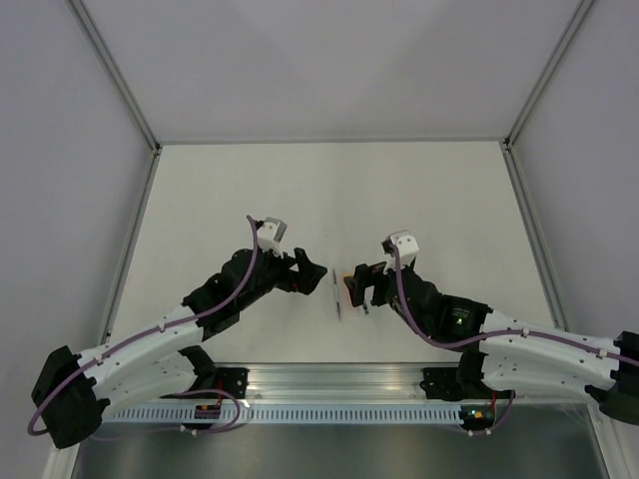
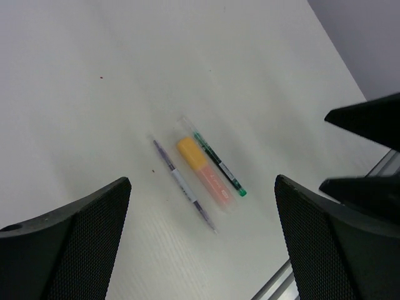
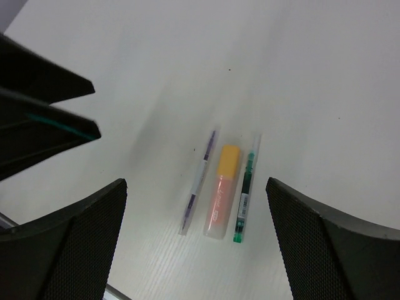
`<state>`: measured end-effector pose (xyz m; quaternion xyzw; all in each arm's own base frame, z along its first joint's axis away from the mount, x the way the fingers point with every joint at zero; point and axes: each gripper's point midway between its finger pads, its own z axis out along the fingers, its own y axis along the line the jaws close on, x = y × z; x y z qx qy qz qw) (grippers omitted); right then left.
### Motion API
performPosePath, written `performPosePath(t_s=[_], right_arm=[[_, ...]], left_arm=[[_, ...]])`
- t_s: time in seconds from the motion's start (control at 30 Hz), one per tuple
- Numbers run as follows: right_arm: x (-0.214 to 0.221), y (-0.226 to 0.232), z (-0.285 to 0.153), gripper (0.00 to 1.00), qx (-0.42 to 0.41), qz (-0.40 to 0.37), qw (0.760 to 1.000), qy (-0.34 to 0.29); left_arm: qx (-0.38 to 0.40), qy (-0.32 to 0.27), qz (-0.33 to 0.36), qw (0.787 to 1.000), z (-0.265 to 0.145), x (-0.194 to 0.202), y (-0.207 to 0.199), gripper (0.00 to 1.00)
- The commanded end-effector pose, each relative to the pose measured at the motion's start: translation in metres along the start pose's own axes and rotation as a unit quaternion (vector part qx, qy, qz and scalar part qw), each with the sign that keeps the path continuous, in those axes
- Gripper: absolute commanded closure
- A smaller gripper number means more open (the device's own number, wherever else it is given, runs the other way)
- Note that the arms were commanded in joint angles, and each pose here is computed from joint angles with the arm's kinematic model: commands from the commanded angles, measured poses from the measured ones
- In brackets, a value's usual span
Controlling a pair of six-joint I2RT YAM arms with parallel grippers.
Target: Insert the pens into the pen caps
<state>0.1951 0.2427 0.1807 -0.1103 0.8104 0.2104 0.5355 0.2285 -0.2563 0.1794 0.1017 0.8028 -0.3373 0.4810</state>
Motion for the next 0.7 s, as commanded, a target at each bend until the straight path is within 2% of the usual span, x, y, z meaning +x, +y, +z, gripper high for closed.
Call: performPosePath(t_s=[0.0,0.2,0.33,0.67], right_arm=[[-0.018,0.016,0.003,0.02,-0.062,0.069,0.996,-0.01],[-0.032,0.0,0.0,0.02,-0.029,0.099,0.994,-0.036],[-0.04,-0.011,-0.004,0.02,-0.007,0.115,0.992,-0.055],[-0.042,-0.015,-0.005,0.02,-0.001,0.109,0.992,-0.066]], left_arm=[[0.014,-0.061,0.057,0.996,-0.009,-0.014,0.004,0.0],[0.036,-0.091,0.083,0.992,-0.031,-0.023,0.0,0.0],[0.084,-0.126,0.093,0.984,-0.048,-0.028,-0.014,0.0],[0.121,-0.126,0.101,0.979,-0.052,-0.028,-0.027,0.0]])
